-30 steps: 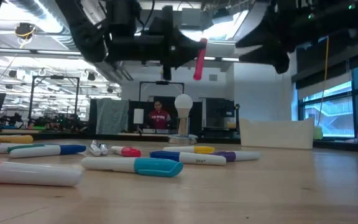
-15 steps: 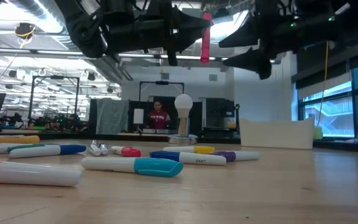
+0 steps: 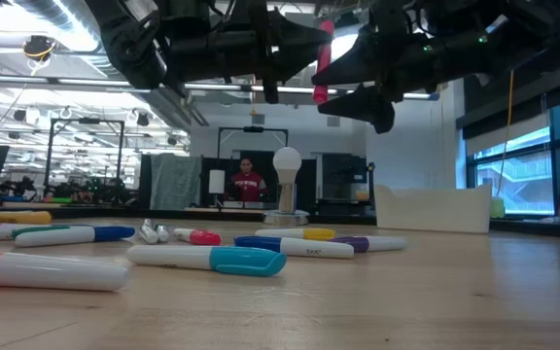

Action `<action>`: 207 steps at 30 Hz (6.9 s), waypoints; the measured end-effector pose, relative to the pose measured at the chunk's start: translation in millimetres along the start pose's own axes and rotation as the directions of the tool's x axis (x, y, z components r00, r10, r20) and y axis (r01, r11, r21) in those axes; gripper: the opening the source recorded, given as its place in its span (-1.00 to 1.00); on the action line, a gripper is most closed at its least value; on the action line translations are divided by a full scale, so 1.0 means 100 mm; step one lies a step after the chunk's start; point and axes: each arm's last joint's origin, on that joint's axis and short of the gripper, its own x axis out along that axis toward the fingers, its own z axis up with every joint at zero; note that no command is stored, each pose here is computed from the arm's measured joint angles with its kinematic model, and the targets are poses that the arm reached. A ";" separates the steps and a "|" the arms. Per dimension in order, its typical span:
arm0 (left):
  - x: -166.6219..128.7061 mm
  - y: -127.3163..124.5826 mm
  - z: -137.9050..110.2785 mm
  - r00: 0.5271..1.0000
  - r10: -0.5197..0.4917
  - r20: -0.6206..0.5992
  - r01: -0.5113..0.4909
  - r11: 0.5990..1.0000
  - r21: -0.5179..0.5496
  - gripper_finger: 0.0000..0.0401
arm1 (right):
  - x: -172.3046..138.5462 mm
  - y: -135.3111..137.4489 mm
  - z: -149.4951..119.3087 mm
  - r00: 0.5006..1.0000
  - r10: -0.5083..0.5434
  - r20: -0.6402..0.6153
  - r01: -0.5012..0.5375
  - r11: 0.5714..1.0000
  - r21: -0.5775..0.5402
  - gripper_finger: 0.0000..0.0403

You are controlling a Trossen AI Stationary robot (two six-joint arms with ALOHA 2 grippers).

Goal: Pick & Place Markers
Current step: Put the large orange highlighter pen into the white bin, then put the large yellow highlighter pen into the white bin

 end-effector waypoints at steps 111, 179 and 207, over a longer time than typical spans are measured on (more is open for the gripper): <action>0.01 -0.26 -0.28 0.980 0.047 -0.195 -0.033 0.997 0.076 -0.24 | -0.54 -0.41 0.08 0.236 -0.906 -0.352 0.705 0.409 -0.580 -0.65; -0.07 0.01 -0.40 0.888 0.333 -0.318 -0.227 0.918 0.326 -0.16 | -0.32 -0.36 0.11 0.372 -0.917 -0.143 0.731 0.384 -0.565 0.04; -0.32 0.14 -0.93 0.586 0.561 -0.585 -0.353 0.827 0.439 -0.22 | -0.09 0.68 -0.34 0.762 -0.607 -0.225 0.414 0.724 -0.551 -0.95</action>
